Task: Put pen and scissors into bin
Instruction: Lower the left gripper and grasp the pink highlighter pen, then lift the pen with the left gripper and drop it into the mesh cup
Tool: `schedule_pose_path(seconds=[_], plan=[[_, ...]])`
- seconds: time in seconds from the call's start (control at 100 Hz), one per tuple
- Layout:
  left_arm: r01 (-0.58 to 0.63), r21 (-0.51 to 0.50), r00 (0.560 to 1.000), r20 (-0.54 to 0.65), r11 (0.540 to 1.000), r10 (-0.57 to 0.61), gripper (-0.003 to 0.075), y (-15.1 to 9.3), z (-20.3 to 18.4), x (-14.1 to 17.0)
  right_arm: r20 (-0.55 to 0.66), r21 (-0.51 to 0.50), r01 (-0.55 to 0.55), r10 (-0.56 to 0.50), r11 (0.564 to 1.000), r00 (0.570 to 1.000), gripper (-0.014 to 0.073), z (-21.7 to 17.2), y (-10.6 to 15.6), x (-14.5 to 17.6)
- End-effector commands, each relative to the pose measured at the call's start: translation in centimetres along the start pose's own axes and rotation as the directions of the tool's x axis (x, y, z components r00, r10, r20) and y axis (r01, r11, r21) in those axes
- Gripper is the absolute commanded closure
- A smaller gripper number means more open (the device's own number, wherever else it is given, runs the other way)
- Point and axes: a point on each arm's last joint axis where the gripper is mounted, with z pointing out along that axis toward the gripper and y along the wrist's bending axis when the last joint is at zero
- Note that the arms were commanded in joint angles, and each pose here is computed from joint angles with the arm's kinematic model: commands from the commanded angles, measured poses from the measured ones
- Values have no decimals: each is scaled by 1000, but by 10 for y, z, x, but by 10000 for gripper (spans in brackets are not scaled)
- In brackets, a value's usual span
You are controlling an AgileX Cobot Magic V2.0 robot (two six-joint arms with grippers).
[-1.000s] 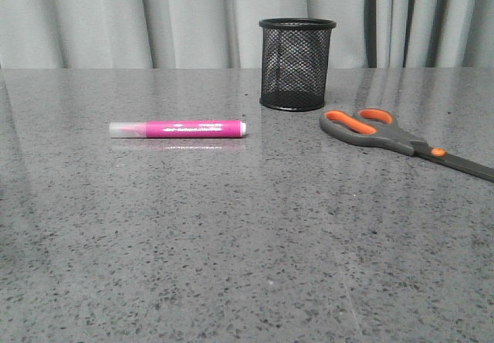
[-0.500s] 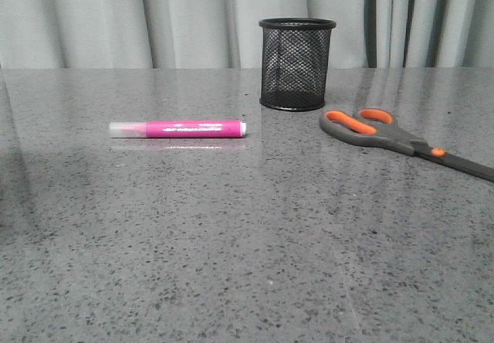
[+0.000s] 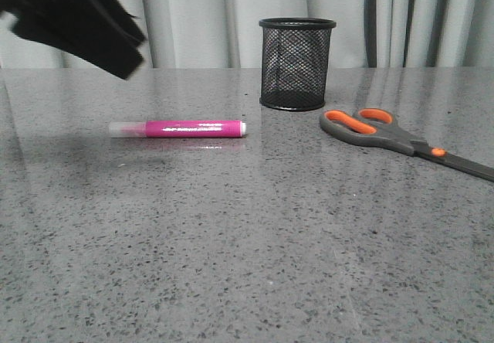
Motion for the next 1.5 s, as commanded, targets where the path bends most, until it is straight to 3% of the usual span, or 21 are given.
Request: schedule_pose_path(seconds=[0.0,0.24,0.62,0.74,0.91,1.05,1.17,1.27,1.37,1.49], plan=[[-36,-30,996,75,999,38,321,9,-1,-23,84,6,12,-13,1000,996,183,-6,1,-14],[-55,22,997,60,998,54,321,29,35,-25,84,6,13,-13,1000,996,183,-6,1,-14],[-87,35,996,-16,996,88,335,41,57,-9,84,6,13,-13,1000,996,183,-6,1,-14],[-107,32,993,-43,994,108,428,41,57,-6,84,6,13,-13,1000,996,183,-6,1,-14],[-113,49,992,-55,992,116,734,40,57,-5,84,6,15,-15,1000,996,183,-6,1,-14],[-46,70,998,-46,996,49,739,40,51,-12,84,6,15,-15,1000,996,183,-6,1,-14],[30,56,999,38,998,-32,739,46,30,-39,84,6,15,-15,1000,996,183,-6,1,-14],[13,39,979,204,999,-20,739,45,8,-69,84,6,15,-15,1000,996,183,-6,1,-14],[31,2,912,410,1000,-29,739,45,-9,-98,84,6,15,-15,1000,996,183,-6,1,-14],[189,-73,795,596,979,-109,739,54,-15,-125,84,6,15,-15,1000,996,183,-6,1,-14]])
